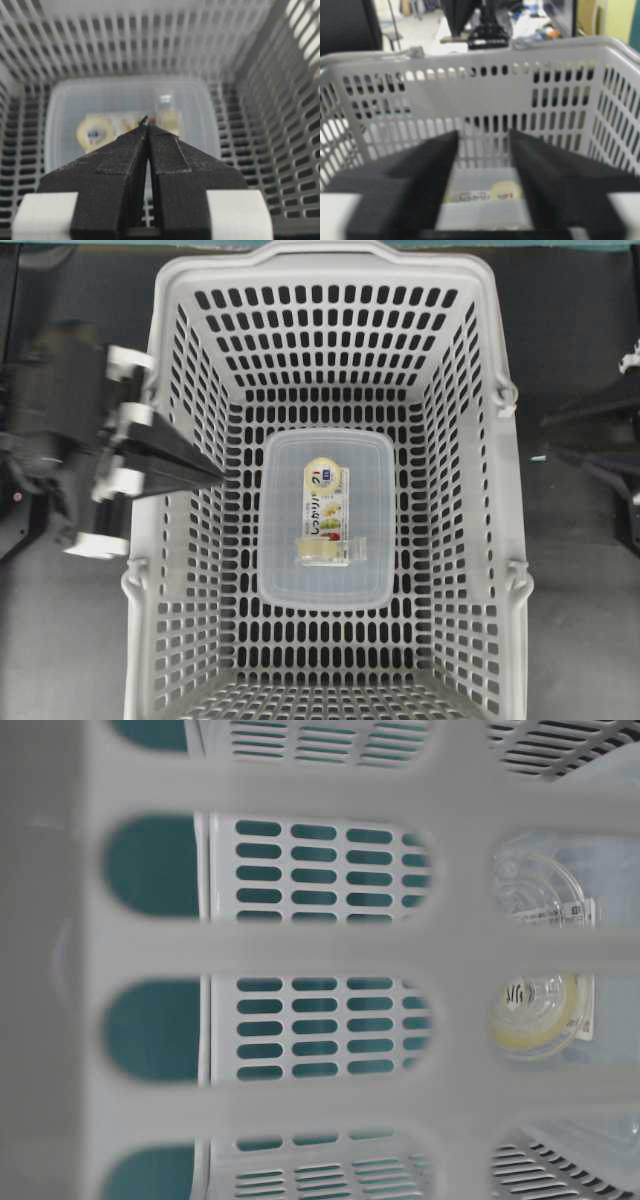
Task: Pick up the tape dispenser from the shopping basket with the left arm.
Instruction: 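Move the left gripper over the basket toward the tape dispenser, then lower the open left gripper into the basket around the clear tape dispenser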
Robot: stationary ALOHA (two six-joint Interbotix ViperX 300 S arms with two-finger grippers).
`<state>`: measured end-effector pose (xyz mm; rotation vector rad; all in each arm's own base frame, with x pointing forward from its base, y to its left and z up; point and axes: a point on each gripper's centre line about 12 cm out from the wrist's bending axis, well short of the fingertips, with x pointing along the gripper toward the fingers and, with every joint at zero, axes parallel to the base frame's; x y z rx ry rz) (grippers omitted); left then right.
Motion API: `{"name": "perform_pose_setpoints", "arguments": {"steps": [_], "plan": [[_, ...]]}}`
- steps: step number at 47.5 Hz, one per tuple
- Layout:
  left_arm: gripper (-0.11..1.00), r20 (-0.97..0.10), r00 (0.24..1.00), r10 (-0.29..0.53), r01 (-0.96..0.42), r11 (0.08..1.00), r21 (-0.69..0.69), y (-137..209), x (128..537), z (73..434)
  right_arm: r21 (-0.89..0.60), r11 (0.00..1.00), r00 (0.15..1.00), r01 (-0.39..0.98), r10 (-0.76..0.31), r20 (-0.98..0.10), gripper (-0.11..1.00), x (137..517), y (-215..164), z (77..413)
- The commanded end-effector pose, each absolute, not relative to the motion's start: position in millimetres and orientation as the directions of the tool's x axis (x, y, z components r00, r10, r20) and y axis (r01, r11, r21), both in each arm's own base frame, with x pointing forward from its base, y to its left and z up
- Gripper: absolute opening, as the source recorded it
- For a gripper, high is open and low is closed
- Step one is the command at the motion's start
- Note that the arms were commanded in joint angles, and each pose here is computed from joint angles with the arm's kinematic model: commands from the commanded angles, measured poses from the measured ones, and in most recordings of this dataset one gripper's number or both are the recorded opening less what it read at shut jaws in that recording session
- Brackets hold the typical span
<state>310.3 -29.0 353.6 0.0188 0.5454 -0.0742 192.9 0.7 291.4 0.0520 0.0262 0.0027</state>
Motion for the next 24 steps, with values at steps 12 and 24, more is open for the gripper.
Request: {"name": "perform_pose_setpoints", "arguments": {"steps": [12, 24], "plan": [[0.02, -0.671, 0.739, -0.061, 0.086, 0.996, 0.004, -41, 367, 340, 0.055, 0.998, 1.0, 0.004, -0.003, -0.014, 0.71, 192, 0, 301], [0.69, -0.797, 0.601, -0.057, 0.084, 0.996, -0.008, -56, 397, 308, 0.055, 0.998, 1.0, 0.003, -0.003, -0.012, 0.7, 191, 0, 301]]}}
